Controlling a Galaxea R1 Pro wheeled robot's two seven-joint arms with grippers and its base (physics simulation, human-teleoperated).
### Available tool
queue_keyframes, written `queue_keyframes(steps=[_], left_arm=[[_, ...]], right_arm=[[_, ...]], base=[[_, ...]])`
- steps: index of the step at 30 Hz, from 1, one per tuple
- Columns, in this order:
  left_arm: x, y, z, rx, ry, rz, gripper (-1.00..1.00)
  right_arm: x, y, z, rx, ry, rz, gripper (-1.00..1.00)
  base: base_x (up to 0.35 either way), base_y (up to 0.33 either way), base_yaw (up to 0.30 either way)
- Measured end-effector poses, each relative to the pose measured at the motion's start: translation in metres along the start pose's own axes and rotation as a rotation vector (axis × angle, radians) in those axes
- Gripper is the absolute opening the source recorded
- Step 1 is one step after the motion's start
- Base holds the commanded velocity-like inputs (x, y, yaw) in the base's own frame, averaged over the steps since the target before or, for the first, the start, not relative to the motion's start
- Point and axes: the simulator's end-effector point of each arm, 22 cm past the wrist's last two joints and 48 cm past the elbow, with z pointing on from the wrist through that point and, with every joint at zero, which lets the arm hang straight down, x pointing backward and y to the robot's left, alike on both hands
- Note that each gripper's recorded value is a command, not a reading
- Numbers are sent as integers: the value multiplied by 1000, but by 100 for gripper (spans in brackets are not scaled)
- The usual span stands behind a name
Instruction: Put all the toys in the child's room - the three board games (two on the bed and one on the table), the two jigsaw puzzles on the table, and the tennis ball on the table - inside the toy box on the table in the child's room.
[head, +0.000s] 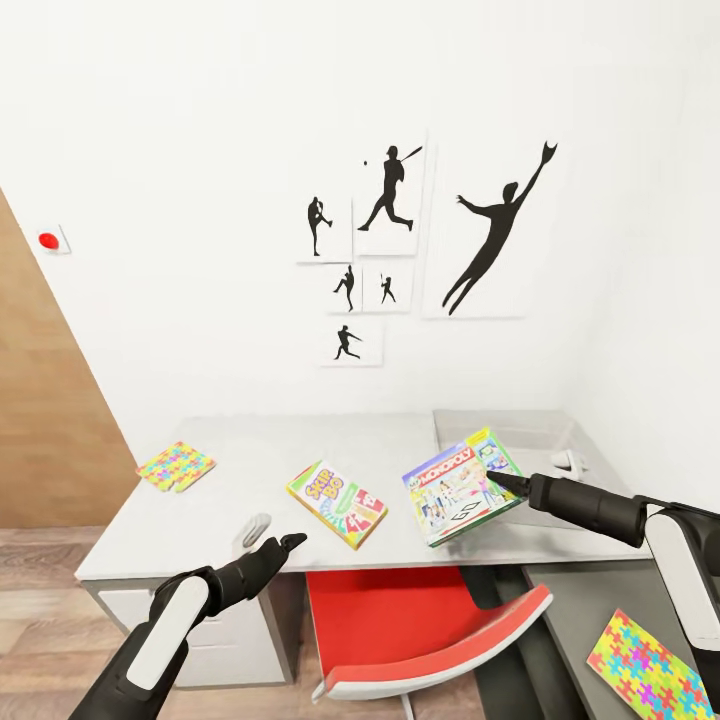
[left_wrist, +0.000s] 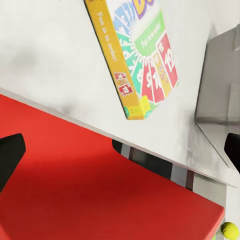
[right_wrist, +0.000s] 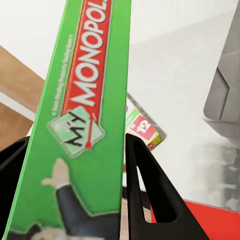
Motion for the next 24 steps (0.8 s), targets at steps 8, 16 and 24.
queue_keyframes(steps=[8, 16, 24], left_arm=[[0, 0, 0, 0, 0, 0, 100], [0, 0, 0, 0, 0, 0, 100], [0, 0, 0, 0, 0, 1, 100]], right_arm=[[0, 0, 0, 0, 0, 0, -100], [0, 0, 0, 0, 0, 0, -100], [0, 0, 0, 0, 0, 0, -100]], base=[[3, 0, 0], [0, 0, 0], [0, 0, 0]])
